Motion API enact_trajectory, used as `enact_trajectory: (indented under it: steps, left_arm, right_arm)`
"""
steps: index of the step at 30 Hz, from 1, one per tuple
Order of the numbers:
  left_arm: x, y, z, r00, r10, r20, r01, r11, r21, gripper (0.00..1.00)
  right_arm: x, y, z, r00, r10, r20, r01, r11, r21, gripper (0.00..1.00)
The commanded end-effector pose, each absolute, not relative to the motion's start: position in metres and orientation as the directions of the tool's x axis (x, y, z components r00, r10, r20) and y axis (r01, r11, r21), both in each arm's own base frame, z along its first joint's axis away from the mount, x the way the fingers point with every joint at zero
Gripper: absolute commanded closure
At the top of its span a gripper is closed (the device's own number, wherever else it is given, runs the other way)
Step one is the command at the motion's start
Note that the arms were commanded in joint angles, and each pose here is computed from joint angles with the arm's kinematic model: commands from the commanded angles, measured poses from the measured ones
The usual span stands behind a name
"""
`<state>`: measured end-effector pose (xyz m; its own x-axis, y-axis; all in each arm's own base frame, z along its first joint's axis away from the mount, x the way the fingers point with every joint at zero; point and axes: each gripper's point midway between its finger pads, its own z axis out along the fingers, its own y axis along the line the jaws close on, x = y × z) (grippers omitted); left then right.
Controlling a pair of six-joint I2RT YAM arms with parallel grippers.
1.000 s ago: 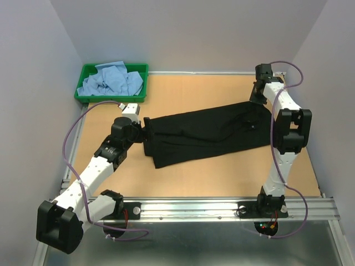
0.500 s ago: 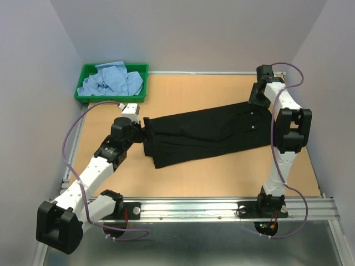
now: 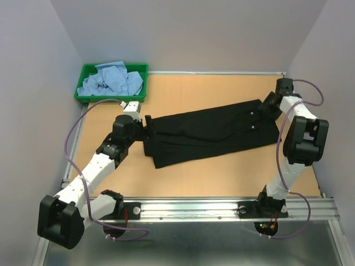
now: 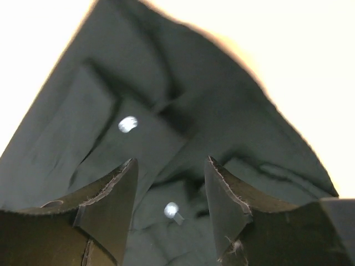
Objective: Fold and stack the long sleeve shirts
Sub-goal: Fold the shirt
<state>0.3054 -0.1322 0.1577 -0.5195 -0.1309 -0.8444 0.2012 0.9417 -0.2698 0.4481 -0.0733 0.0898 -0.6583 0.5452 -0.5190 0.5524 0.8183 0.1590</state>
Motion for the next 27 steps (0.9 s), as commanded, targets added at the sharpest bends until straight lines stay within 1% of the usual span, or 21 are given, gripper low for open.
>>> enact_trajectory:
  steps: [1, 3, 6, 10, 12, 18, 23, 27]
  left_arm:
    - [0.31, -0.134, 0.17, -0.458, -0.147, -0.877, 0.221, 0.936, -0.273, 0.09]
    - [0.31, -0.135, 0.168, -0.457, -0.144, -0.878, 0.224, 0.936, -0.271, 0.09]
    - [0.312, -0.135, 0.171, -0.448, -0.145, -0.882, 0.228, 0.936, -0.269, 0.09]
    - [0.313, -0.134, 0.17, -0.447, -0.141, -0.884, 0.224, 0.939, -0.262, 0.09]
    - [0.312, -0.133, 0.17, -0.447, -0.141, -0.883, 0.223, 0.939, -0.263, 0.09]
    - [0.312, -0.133, 0.167, -0.451, -0.137, -0.882, 0.221, 0.94, -0.259, 0.09]
    - [0.312, -0.133, 0.165, -0.457, -0.138, -0.879, 0.219, 0.94, -0.261, 0.09]
    - [0.313, -0.133, 0.166, -0.456, -0.137, -0.879, 0.218, 0.941, -0.259, 0.09]
  right_arm:
    - [0.464, -0.08, 0.093, -0.513, 0.654, -0.556, 0.578, 0.742, 0.34, 0.44]
    - [0.468, -0.076, 0.089, -0.507, 0.667, -0.545, 0.557, 0.737, 0.383, 0.44]
    - [0.468, -0.076, 0.075, -0.51, 0.679, -0.529, 0.558, 0.729, 0.398, 0.46]
    - [0.473, -0.074, 0.065, -0.502, 0.69, -0.521, 0.552, 0.72, 0.421, 0.53]
    - [0.475, -0.072, 0.063, -0.505, 0.691, -0.517, 0.541, 0.72, 0.434, 0.55]
    - [0.469, -0.071, 0.05, -0.496, 0.717, -0.489, 0.573, 0.694, 0.437, 0.55]
    - [0.462, -0.076, 0.047, -0.491, 0.712, -0.502, 0.592, 0.696, 0.407, 0.53]
    - [0.459, -0.074, 0.04, -0.504, 0.711, -0.491, 0.593, 0.698, 0.401, 0.52]
